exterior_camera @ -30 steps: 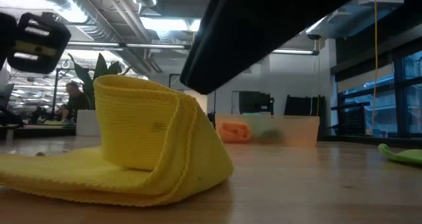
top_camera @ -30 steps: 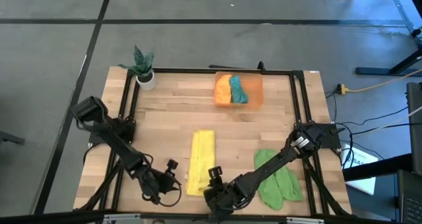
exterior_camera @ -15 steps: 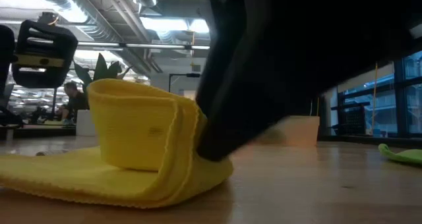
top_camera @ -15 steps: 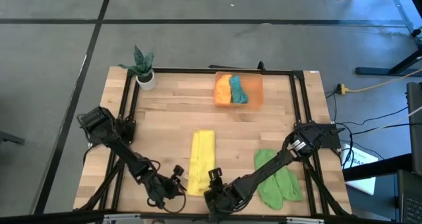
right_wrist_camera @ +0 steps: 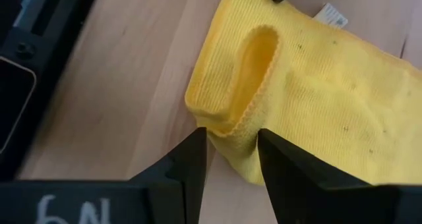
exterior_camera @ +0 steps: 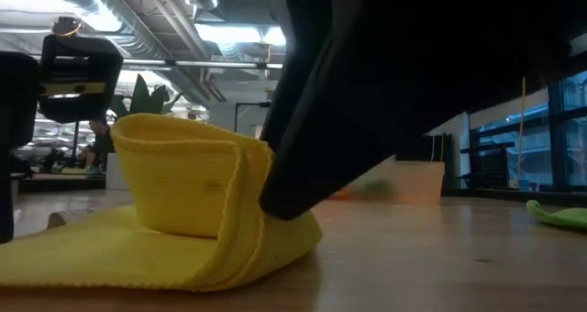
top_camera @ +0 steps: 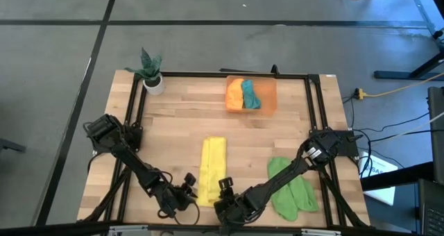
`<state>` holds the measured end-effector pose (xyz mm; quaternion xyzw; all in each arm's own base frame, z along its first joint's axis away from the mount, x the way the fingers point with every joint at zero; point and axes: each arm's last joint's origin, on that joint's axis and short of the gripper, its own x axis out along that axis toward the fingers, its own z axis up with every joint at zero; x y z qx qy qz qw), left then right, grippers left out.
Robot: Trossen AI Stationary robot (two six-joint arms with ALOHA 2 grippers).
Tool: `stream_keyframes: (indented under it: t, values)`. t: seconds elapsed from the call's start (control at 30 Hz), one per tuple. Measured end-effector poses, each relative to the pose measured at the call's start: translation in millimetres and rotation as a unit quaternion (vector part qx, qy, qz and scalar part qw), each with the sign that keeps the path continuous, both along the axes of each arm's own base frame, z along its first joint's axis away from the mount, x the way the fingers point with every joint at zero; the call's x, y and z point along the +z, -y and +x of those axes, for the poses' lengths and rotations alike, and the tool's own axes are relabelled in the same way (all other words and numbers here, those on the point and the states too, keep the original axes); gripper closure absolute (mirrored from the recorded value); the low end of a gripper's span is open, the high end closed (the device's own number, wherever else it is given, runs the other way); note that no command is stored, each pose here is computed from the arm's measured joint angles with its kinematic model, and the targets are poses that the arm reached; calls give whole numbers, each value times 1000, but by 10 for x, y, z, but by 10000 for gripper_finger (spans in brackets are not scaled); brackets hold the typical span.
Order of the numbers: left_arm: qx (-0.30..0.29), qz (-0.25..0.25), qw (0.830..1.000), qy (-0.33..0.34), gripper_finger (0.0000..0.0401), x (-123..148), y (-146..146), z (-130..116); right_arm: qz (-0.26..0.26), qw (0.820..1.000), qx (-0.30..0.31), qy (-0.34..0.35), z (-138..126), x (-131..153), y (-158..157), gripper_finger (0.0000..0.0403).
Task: Roll microfiber towels into tight, uniform cylinder then place into a basket
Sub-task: Roll the yellow microfiber towel
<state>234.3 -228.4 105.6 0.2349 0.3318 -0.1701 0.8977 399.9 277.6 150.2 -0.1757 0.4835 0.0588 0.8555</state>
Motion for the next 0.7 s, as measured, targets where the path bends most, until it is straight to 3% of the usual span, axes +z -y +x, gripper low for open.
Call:
stream_keyframes:
  t: [0.2, 0.47, 0.7]
  values:
    - [-26, 25, 999, 6, 317, 2, 0, 4, 2, 1000, 0, 3, 5, 2, -3, 265]
    - [-37, 3, 999, -11, 318, 5, -55, 67, 18, 999, 28, -9, 38, -137, -49, 265]
    - [-33, -5, 999, -16, 355, 3, -60, 69, 22, 999, 22, -10, 40, -153, -51, 289]
